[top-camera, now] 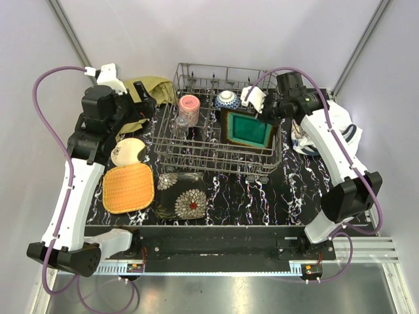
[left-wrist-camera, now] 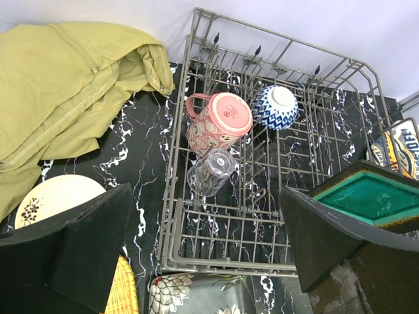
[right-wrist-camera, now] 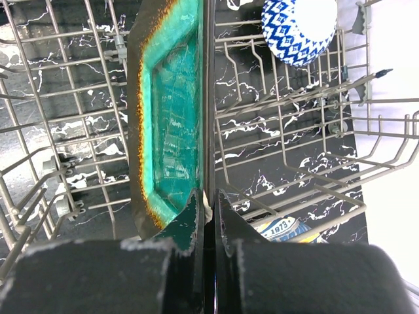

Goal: Load the mixed dishes into the dish rack
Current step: Insert the plate into the dish rack

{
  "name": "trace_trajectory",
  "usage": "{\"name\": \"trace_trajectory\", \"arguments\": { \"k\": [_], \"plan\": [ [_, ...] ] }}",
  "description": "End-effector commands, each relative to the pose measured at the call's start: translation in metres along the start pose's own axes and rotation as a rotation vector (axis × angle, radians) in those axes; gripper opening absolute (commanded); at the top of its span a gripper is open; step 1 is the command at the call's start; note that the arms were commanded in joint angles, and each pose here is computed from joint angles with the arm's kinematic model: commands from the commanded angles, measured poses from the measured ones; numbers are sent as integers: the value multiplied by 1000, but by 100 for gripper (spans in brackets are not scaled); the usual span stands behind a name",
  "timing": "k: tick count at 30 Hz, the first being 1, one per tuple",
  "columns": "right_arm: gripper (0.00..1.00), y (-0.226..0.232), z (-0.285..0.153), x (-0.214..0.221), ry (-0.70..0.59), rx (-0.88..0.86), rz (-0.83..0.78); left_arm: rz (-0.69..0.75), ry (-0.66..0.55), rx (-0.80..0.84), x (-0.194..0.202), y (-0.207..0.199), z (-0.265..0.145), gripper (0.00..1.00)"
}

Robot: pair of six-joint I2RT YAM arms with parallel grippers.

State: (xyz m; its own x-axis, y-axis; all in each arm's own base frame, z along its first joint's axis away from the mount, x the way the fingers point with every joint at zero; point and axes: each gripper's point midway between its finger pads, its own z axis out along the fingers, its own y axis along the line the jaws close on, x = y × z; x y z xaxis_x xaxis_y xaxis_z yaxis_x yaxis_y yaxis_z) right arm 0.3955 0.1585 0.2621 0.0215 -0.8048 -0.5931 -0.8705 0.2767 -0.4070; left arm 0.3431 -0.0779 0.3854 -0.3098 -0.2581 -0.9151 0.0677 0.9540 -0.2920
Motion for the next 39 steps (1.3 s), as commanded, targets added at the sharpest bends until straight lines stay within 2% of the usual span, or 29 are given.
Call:
{"name": "trace_trajectory", "arguments": {
  "k": [1,7,13,22,27,39],
  "plan": [
    [0,-11,-23,-22,-70,91,-39,-14,-69,43,-17,-8,-8,99],
    [0,-1,-18,-20,-65,96,-14,-32,-55,60,-14,-11,-5,99],
    [0,2,-13,-22,-113,134,13,-78,-53,89,-11,-18,-1,99],
    [0,0,-2,-20,-138,155,-21,-101,-124,66,-22,-13,1,99],
    [0,-12,-21,-44,-243,200,-71,-104,-132,46,-23,-10,1,99],
    [0,-44,-74,-84,-397,271,-161,-86,-136,42,-23,-8,1,99]
  ]
}}
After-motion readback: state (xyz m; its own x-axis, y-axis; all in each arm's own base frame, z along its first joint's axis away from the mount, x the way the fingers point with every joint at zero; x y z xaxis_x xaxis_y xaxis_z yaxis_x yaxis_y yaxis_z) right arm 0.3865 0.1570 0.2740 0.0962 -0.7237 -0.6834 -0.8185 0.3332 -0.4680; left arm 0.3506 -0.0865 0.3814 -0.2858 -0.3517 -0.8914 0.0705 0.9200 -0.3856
